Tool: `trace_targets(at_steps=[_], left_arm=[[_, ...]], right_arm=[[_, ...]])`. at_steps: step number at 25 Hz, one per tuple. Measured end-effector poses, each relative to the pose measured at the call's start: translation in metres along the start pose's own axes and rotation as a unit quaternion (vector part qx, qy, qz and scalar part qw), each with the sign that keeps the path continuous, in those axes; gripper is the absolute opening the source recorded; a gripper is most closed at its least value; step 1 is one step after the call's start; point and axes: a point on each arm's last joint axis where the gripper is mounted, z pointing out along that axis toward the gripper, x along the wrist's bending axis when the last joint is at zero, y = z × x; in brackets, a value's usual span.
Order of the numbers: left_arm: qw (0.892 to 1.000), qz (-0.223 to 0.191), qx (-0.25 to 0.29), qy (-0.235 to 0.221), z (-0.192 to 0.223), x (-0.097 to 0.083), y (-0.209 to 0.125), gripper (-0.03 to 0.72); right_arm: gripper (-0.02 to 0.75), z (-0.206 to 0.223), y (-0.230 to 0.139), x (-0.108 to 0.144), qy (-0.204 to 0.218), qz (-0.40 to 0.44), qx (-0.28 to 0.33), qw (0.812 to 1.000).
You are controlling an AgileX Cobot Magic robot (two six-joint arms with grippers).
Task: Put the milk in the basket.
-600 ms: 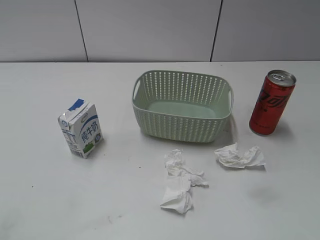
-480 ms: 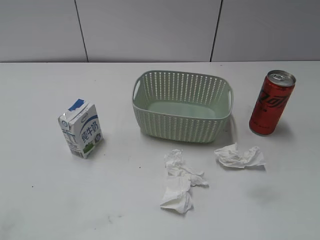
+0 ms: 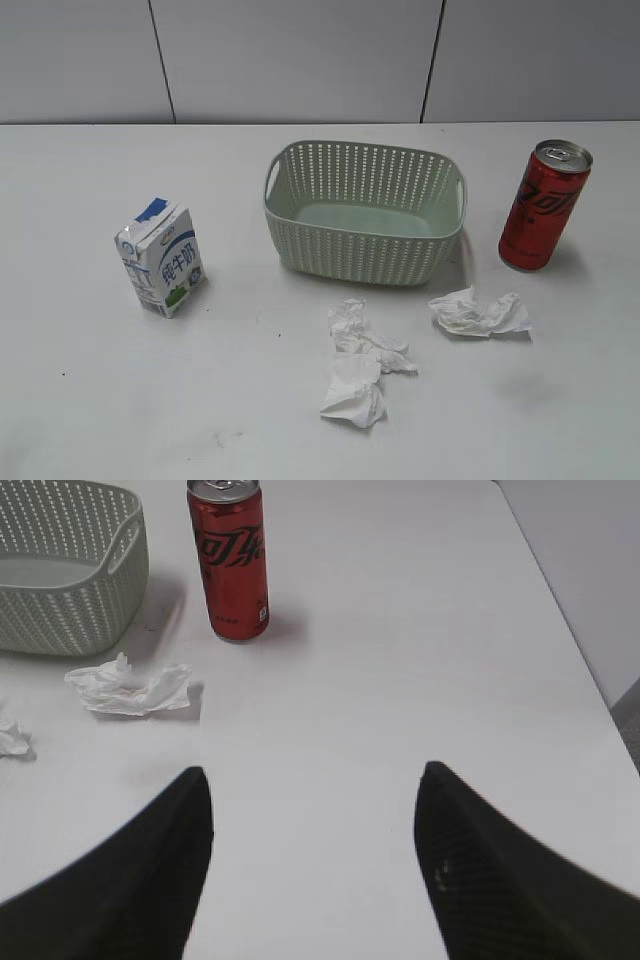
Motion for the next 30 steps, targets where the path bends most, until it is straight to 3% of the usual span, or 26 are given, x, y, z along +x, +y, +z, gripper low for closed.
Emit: trace_targets(at_steps=[9, 17, 24, 30], left_arm=[[0.999, 0.002, -0.033, 0.005, 0.002, 0.002, 0.016, 0.578], [0.999, -0.009, -0.049, -0.002, 0.044, 0.003, 0.058, 0.578], [1.0, 0.015, 0.02, -0.013, 0.09, 0.005, 0.098, 0.591], [0.996, 0.023, 0.071, -0.049, 0.135, 0.002, 0.134, 0.635]], right_arm=[[0.496, 0.0, 0.0, 0.0, 0.0, 0.0, 0.0, 1.0], [0.496, 0.0, 0.0, 0.0, 0.0, 0.0, 0.0, 1.0], [0.496, 0.0, 0.0, 0.0, 0.0, 0.0, 0.0, 1.0], [0.496, 0.0, 0.0, 0.0, 0.0, 0.0, 0.0, 1.0]])
